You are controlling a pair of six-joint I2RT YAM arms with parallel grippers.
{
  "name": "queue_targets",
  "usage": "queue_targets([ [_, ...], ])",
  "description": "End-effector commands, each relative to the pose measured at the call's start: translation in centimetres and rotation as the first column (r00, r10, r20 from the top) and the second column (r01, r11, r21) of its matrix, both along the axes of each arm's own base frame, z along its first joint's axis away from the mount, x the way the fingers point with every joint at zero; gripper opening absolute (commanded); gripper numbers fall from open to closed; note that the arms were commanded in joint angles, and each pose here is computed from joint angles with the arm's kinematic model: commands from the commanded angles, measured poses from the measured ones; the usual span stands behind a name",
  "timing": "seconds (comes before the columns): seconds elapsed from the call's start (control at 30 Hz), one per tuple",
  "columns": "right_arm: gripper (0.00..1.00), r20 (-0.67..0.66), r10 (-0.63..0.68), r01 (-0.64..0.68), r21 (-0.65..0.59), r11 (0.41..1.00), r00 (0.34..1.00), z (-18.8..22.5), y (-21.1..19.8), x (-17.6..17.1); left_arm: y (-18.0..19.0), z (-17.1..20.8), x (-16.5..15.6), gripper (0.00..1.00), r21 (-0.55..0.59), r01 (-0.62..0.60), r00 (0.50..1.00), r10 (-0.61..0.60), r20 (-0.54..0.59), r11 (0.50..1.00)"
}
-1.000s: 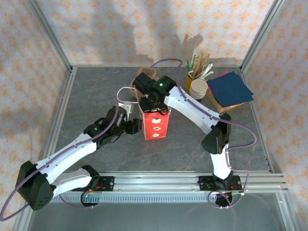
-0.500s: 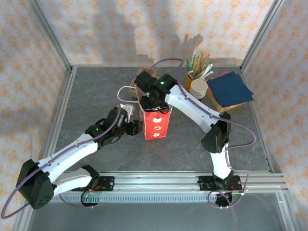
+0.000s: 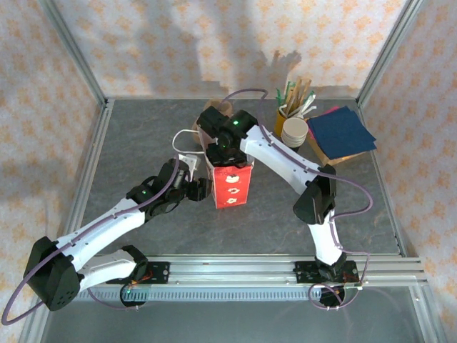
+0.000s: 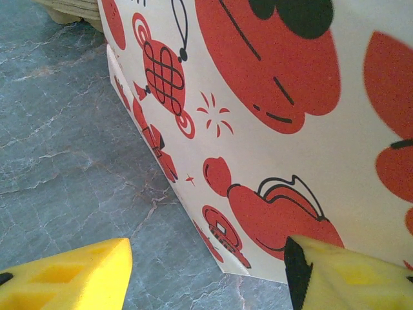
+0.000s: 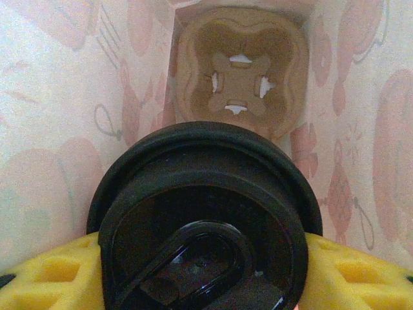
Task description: Pack the takeout coffee
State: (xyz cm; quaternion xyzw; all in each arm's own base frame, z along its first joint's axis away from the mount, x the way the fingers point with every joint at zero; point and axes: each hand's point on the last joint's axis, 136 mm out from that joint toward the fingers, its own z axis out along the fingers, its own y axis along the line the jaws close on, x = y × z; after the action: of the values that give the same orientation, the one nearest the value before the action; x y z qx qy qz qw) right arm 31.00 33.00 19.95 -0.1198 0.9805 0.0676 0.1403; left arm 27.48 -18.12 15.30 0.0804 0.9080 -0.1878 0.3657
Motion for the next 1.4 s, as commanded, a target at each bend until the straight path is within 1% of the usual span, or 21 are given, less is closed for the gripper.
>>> queue_targets([
  [0.0, 0.45, -0.016, 0.008, -0.009, -0.023, 1.0, 1.0, -0.4, -0.7, -0.2, -0.4, 0.4, 0.1, 0.66, 0.002, 0.019, 0.999, -0.019, 0.026, 1.0],
  [0.4, 0.43, -0.023, -0.011, 0.01, -0.034, 0.999, 1.0, -0.5, -1.5, -0.8, -0.3, 0.3, 0.3, 0.66, 0.009, 0.004, 1.0, -0.004, 0.027, 1.0],
  [0.6, 0.43, -0.02, -0.021, 0.02, -0.047, 0.999, 1.0, -0.4, -2.1, -1.2, -2.1, 0.8, 0.1, 0.66, -0.046, 0.058, 0.998, -0.056, 0.038, 0.997],
  [0.83, 0.42, -0.018, -0.009, 0.008, -0.045, 0.999, 1.0, -0.1, -2.3, -1.6, -3.8, 0.3, -0.8, 0.66, -0.028, 0.122, 0.992, -0.121, 0.037, 0.992],
  [0.97, 0.42, -0.036, 0.035, -0.037, -0.056, 0.998, 0.999, -0.4, -2.6, -2.4, -3.2, 0.3, -0.7, 0.66, -0.009, 0.099, 0.994, -0.098, 0.044, 0.995],
  [1.37, 0.42, -0.053, 0.072, -0.077, -0.103, 0.992, 0.996, -1.4, -3.6, -3.1, -2.1, 0.4, -0.5, 0.66, 0.036, 0.062, 0.996, -0.064, 0.058, 0.997],
])
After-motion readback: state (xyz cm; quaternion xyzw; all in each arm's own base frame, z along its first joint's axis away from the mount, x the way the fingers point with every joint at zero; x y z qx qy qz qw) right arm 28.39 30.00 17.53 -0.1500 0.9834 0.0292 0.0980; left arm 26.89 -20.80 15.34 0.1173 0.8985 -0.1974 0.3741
